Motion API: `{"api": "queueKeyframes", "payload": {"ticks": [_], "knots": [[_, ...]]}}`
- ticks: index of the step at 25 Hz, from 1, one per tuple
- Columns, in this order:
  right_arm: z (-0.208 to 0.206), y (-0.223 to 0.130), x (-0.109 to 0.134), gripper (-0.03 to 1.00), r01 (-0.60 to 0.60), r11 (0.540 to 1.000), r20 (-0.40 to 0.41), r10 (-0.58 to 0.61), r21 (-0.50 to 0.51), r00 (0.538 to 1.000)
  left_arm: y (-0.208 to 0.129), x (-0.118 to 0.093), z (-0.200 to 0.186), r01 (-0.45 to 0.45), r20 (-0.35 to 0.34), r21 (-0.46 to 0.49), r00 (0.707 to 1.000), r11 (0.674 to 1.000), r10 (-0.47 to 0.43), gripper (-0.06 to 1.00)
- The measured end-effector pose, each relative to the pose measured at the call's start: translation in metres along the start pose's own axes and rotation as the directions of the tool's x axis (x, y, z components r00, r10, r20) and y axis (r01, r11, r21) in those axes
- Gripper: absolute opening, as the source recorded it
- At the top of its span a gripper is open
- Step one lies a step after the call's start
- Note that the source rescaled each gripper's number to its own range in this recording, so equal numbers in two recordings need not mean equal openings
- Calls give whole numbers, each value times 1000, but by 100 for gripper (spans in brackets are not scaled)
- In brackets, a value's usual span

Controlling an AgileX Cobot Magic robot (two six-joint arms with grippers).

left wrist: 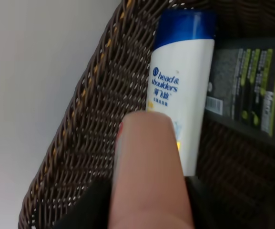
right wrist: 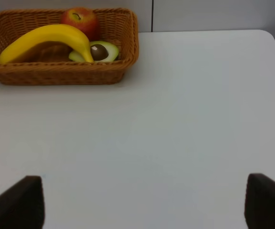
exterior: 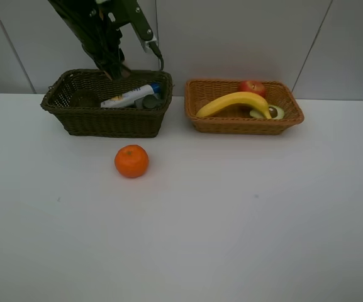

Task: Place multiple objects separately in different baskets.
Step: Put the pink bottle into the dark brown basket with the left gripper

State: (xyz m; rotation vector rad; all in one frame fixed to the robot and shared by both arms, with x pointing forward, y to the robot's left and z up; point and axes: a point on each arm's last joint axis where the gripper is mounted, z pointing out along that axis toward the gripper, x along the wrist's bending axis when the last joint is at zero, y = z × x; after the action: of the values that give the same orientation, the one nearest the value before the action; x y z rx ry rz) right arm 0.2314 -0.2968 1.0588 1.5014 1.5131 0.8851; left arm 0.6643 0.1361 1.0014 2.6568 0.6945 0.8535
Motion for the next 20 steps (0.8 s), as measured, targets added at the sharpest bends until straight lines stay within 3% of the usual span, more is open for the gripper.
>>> {"api": "queueKeyframes", "payload": {"ticks": [7,20], "knots": [[0,0,0,81,0,1000,0,0,0,1000,-10,-5,36,-15,4,14,1000,1000,15,44],[0,0,0,81,0,1000,0,0,0,1000,-21,7,41,-23,-31,20,999,1000,24,44]]}}
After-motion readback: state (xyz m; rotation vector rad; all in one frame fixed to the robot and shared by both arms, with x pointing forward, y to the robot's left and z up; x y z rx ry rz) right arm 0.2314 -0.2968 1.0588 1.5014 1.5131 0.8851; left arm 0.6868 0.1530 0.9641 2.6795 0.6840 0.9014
